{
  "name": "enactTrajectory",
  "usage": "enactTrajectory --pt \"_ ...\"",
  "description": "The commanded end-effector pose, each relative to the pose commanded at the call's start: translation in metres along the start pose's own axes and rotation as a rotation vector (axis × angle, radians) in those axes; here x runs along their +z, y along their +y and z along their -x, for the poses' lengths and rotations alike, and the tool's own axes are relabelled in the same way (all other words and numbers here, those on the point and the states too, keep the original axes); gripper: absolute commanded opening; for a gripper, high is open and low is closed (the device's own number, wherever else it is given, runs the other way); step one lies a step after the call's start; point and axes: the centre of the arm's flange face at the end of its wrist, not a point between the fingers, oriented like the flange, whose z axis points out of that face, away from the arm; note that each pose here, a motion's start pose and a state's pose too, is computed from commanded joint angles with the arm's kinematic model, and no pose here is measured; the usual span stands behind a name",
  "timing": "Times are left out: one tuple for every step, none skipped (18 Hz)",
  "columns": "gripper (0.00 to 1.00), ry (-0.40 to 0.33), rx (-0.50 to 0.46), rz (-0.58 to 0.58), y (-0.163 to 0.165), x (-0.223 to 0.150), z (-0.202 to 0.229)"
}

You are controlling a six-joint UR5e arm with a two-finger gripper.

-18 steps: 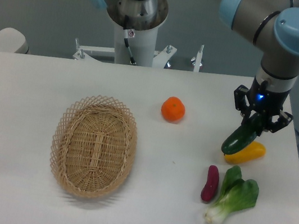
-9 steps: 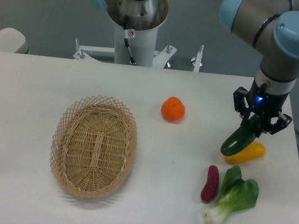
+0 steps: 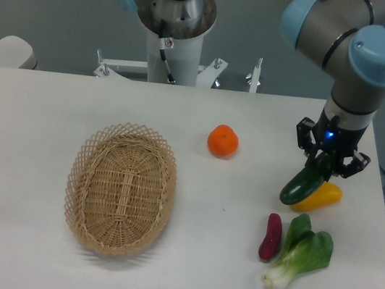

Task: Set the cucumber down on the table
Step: 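Carry the cucumber toward the basket and lower it to the table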

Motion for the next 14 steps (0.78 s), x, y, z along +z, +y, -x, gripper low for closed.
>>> enactTrajectory --pt "0.33 0.001 -0.026 -0.002 -0.002 0.003 0.0" --pt "0.33 -0.002 -0.052 -0.003 -0.004 0.006 0.001" --pt "0.33 -0.001 -0.069 -0.004 -0.012 0.011 -0.001" --pt "0.33 0.0 -0.092 -0.006 -0.021 0.018 -0.002" --pt "0.33 -0.004 -0.133 -0.007 -0.031 0.025 -0.003" --pt "0.33 -0.01 -0.175 -0.013 -0.039 0.031 -0.004" --pt "0.33 -0.007 -0.193 -0.014 -0.047 0.038 -0.007" --pt "0.33 -0.005 -0.198 -0.014 -0.054 0.041 -0.01" --pt "0.33 -0.001 -0.209 -0.014 -0.062 0.048 -0.012" --pt "0.33 -0.006 -0.238 -0.02 -0.071 0.052 -0.016" --pt "0.33 -0.011 -0.262 -0.029 -0.086 0.059 -0.021" --pt "0.33 -0.019 -0.276 -0.035 -0.099 0.07 -0.026" --pt "0.33 -0.03 -0.285 -0.045 -0.112 0.08 -0.029" --pt "0.33 -0.036 -0.299 -0.051 -0.124 0.09 -0.034"
